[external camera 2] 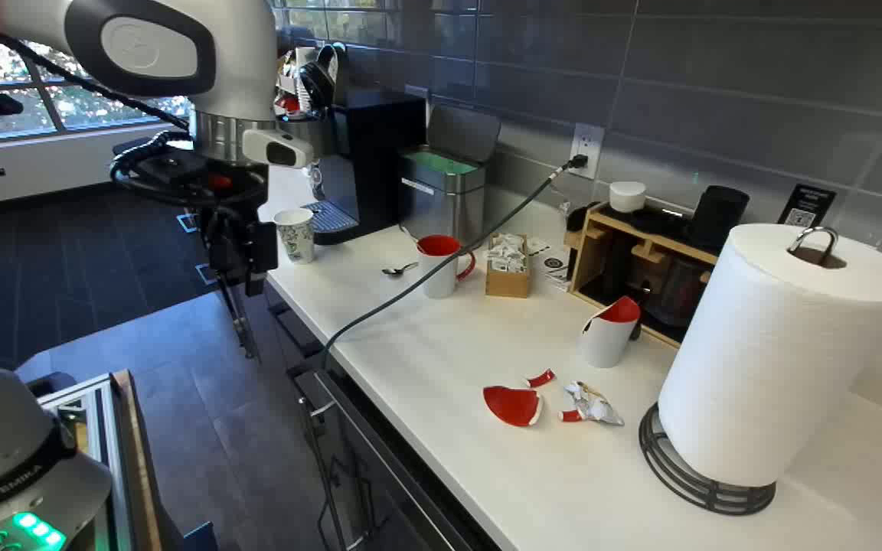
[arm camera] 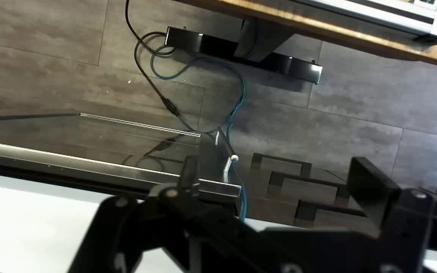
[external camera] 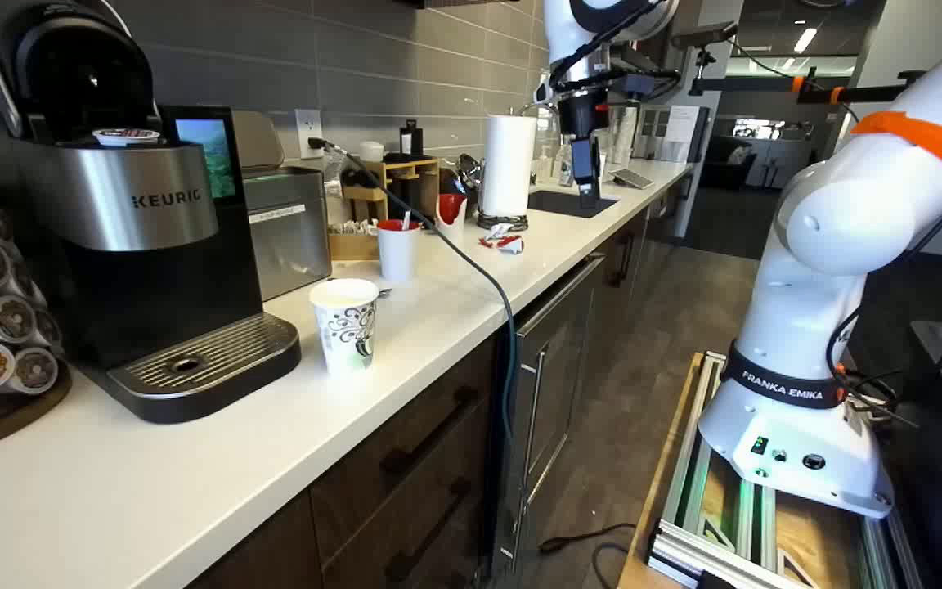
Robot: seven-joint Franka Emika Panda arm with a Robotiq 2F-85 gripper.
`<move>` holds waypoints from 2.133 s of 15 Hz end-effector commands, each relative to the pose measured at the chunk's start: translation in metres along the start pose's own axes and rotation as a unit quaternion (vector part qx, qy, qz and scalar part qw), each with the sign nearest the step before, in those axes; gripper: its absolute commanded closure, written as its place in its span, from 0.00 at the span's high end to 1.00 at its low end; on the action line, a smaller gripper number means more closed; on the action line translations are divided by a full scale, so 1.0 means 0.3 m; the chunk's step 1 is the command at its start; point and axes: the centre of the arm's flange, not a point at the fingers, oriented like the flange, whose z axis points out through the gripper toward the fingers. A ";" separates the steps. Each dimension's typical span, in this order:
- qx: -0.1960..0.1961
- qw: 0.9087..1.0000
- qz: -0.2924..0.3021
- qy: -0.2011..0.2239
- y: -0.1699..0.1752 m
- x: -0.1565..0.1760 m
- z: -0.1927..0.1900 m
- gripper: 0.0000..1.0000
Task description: Put the spoon in the mug cup
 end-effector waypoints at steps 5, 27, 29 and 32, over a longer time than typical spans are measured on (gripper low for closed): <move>0.000 1.000 0.000 0.000 0.000 0.000 0.000 1.00; -0.030 0.970 0.024 0.240 -0.425 0.427 0.100 1.00; -0.031 0.969 0.024 0.243 -0.425 0.424 0.091 1.00; -0.031 0.969 0.024 0.244 -0.425 0.423 0.089 1.00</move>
